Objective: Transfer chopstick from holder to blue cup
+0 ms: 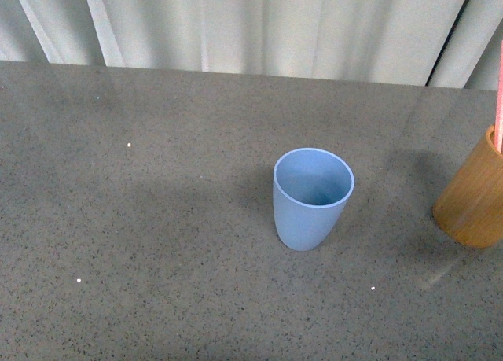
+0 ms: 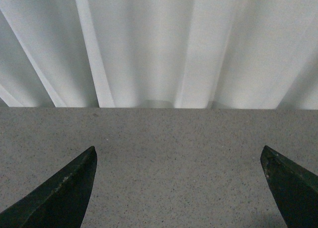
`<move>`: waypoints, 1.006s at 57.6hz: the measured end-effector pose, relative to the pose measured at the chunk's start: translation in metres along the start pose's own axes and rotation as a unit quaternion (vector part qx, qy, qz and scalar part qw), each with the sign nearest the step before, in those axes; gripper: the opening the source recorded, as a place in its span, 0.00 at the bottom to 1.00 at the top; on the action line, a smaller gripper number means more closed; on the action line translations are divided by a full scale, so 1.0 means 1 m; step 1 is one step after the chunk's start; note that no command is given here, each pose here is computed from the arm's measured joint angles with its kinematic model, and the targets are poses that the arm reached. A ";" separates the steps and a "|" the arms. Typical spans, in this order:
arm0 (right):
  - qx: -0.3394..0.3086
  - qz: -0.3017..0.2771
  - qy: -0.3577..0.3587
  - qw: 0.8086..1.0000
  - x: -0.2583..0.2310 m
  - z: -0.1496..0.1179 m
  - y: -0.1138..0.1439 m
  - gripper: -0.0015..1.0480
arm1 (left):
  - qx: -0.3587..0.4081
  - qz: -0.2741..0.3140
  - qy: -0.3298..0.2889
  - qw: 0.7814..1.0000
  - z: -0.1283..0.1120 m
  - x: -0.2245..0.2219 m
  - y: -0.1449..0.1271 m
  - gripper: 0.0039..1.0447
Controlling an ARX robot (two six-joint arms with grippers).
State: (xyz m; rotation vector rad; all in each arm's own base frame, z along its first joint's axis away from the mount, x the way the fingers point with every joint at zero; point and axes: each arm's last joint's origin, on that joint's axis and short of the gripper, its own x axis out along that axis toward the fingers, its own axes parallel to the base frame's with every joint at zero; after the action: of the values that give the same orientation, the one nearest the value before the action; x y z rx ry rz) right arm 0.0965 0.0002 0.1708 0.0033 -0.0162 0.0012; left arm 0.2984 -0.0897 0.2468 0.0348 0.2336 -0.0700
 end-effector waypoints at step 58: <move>0.000 0.000 0.000 1.000 0.000 0.000 0.000 0.90 | -0.019 0.030 -0.113 0.993 -0.099 -0.117 0.066 0.03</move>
State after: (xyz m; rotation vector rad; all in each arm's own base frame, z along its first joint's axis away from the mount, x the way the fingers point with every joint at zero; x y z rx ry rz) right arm 0.0965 0.0002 0.1708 0.0033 -0.0162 0.0008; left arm 0.1672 -0.0116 0.1793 -0.0038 0.0082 -0.0103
